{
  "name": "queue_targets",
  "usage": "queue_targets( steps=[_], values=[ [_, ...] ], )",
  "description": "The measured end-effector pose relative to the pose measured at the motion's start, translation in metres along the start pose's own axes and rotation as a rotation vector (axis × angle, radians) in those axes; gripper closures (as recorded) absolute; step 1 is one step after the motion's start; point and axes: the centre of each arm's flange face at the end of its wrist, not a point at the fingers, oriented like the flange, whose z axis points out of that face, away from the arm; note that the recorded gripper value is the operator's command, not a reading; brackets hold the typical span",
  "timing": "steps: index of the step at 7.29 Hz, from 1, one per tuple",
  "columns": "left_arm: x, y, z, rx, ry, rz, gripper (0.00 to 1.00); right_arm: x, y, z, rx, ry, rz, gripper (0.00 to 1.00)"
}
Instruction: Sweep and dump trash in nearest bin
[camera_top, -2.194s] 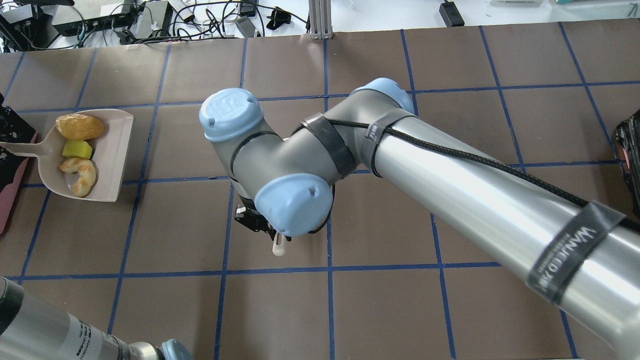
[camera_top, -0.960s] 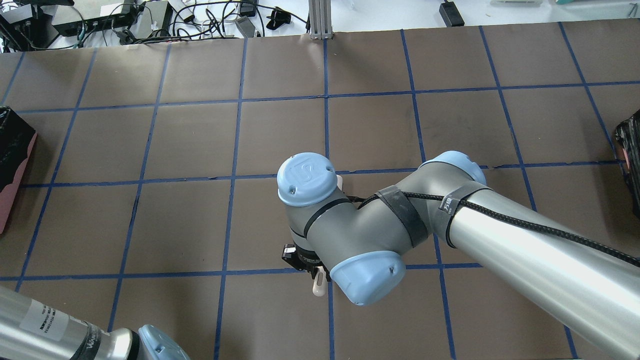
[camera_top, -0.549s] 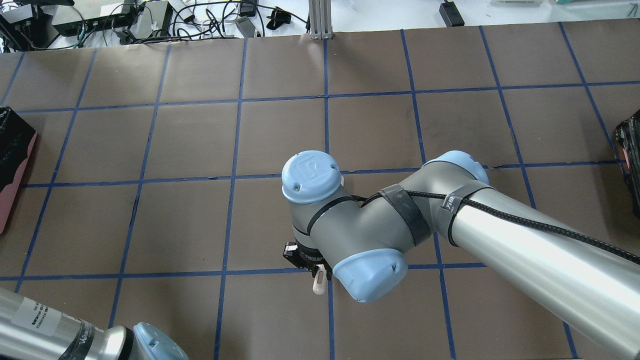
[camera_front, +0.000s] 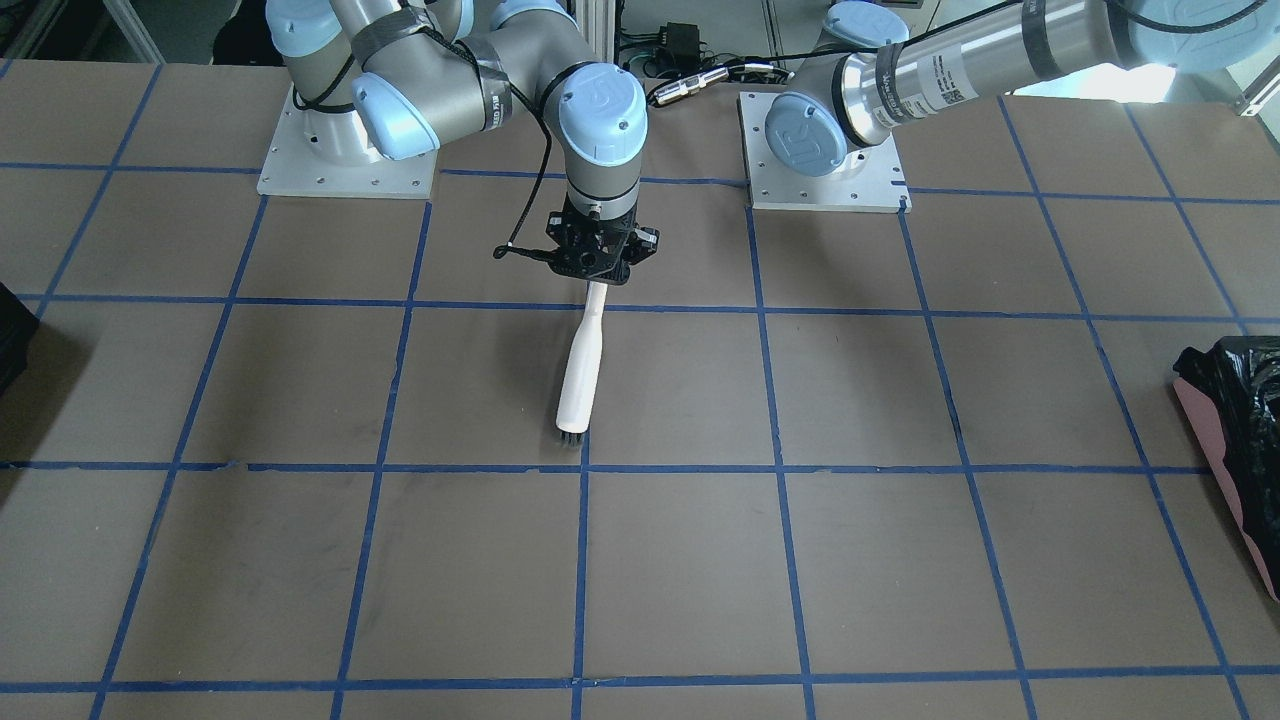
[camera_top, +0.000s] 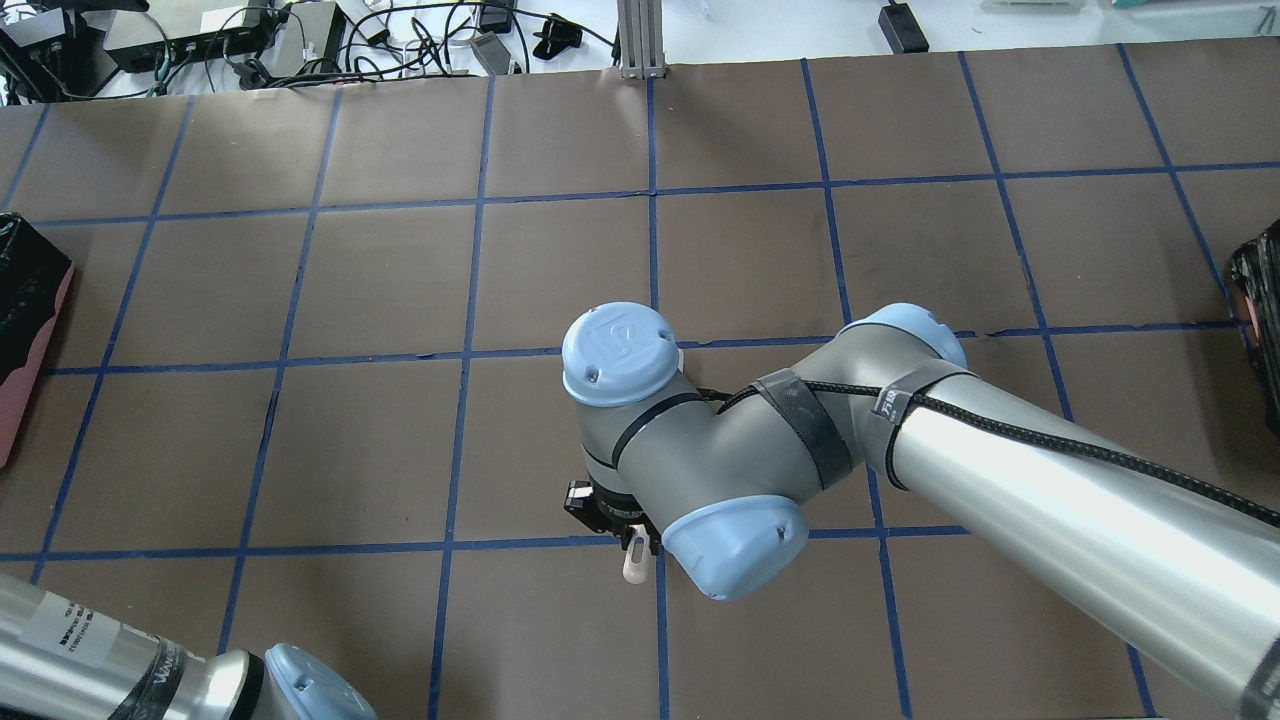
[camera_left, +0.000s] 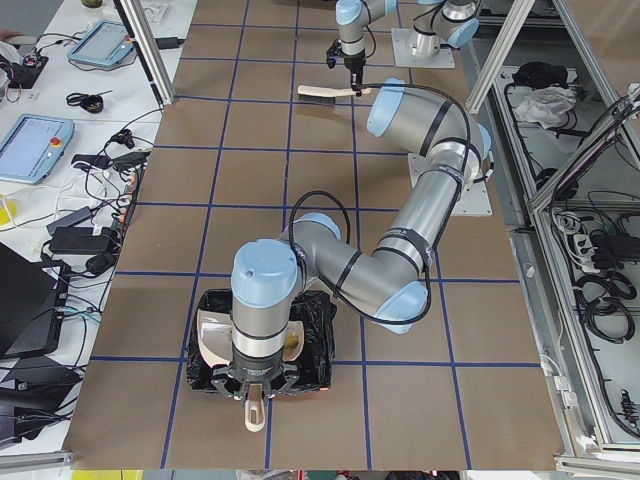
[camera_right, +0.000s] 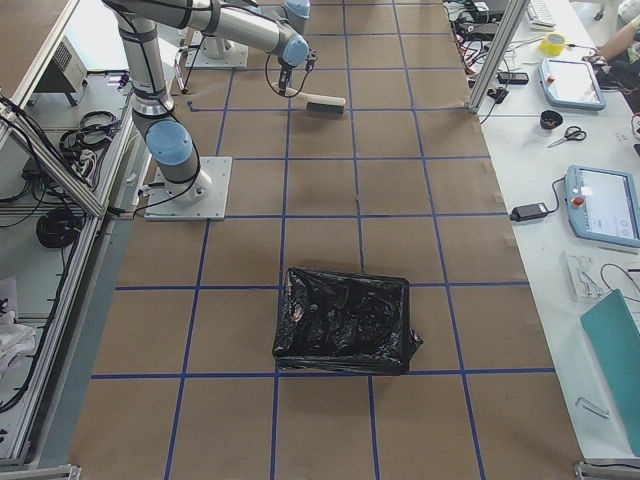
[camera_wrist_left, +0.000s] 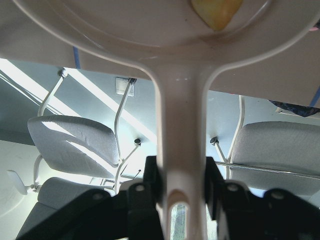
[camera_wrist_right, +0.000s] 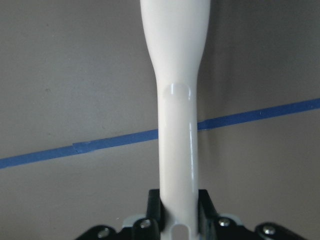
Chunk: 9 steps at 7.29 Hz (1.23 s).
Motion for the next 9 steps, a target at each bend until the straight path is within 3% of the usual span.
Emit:
queue_targets(
  steps=[3, 5, 6, 7, 9],
  values=[
    [-0.009, -0.001, -0.017, -0.130, -0.088, -0.005, 1.00, 0.001, -0.002, -0.001, 0.015, 0.005, 0.001, 0.20],
    [-0.021, -0.039, -0.030, -0.260, -0.074, 0.004, 1.00, 0.004, -0.012, -0.009, 0.046, 0.013, -0.024, 0.14],
    [-0.026, -0.067, -0.039, -0.340, -0.060, 0.009, 1.00, 0.009, -0.025, -0.020, 0.090, 0.039, -0.054, 0.08],
    [-0.027, -0.091, -0.050, -0.395, -0.055, 0.014, 1.00, 0.017, -0.046, -0.040, 0.139, 0.062, -0.081, 0.05],
    [-0.024, -0.108, -0.062, -0.436, -0.049, 0.015, 1.00, 0.038, -0.089, -0.109, 0.169, 0.070, -0.121, 0.02]
  ],
)
